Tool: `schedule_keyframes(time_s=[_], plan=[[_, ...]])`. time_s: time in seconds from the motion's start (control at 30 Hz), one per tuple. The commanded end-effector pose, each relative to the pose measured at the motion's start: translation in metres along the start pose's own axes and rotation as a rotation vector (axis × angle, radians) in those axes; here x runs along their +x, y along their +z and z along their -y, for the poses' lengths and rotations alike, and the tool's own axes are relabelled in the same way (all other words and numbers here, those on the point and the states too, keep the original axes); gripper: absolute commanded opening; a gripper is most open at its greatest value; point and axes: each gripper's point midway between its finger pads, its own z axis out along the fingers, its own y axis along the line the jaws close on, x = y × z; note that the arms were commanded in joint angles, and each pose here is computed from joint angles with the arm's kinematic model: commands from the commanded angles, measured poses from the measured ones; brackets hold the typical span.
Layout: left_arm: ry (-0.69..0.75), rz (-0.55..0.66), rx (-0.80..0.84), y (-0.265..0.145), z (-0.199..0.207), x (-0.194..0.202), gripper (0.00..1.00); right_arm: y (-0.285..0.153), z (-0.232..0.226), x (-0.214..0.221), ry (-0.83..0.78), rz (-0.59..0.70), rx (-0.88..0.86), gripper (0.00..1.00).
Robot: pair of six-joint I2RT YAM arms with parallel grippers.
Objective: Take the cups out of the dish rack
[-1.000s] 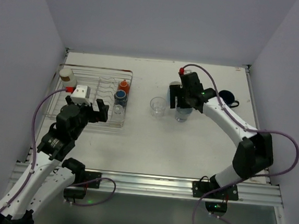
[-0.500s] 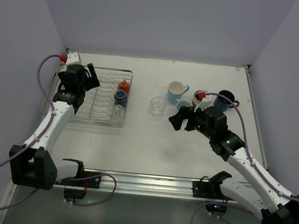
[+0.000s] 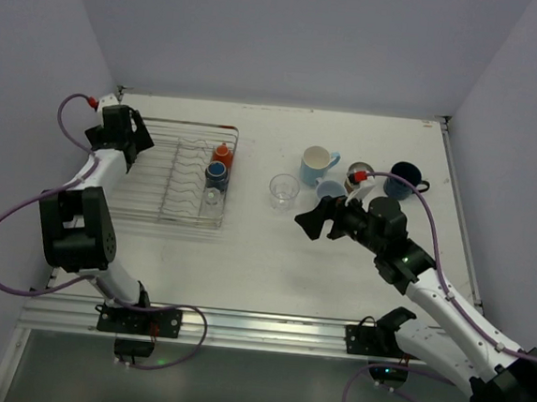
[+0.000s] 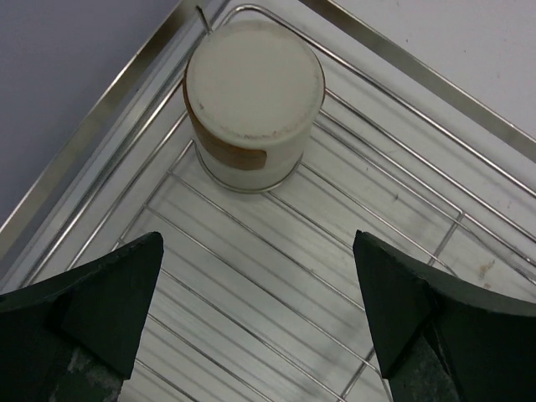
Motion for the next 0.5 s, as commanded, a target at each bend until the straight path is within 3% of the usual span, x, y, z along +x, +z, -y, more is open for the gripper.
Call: schedule_keyframes(time_s=[0.0,0.47], plan=[[-0.024,0.142,0.0,0.013,-0.002,-0.057,1.0,0.004,-0.013,-0.008,-0.004,0.036,-0.07,0.94],[0.052,0.16,0.028,0.071,0.007,-0.068,1.0,0.008,-0.016,-0.002,-0.009,0.004,-0.095,0.94]])
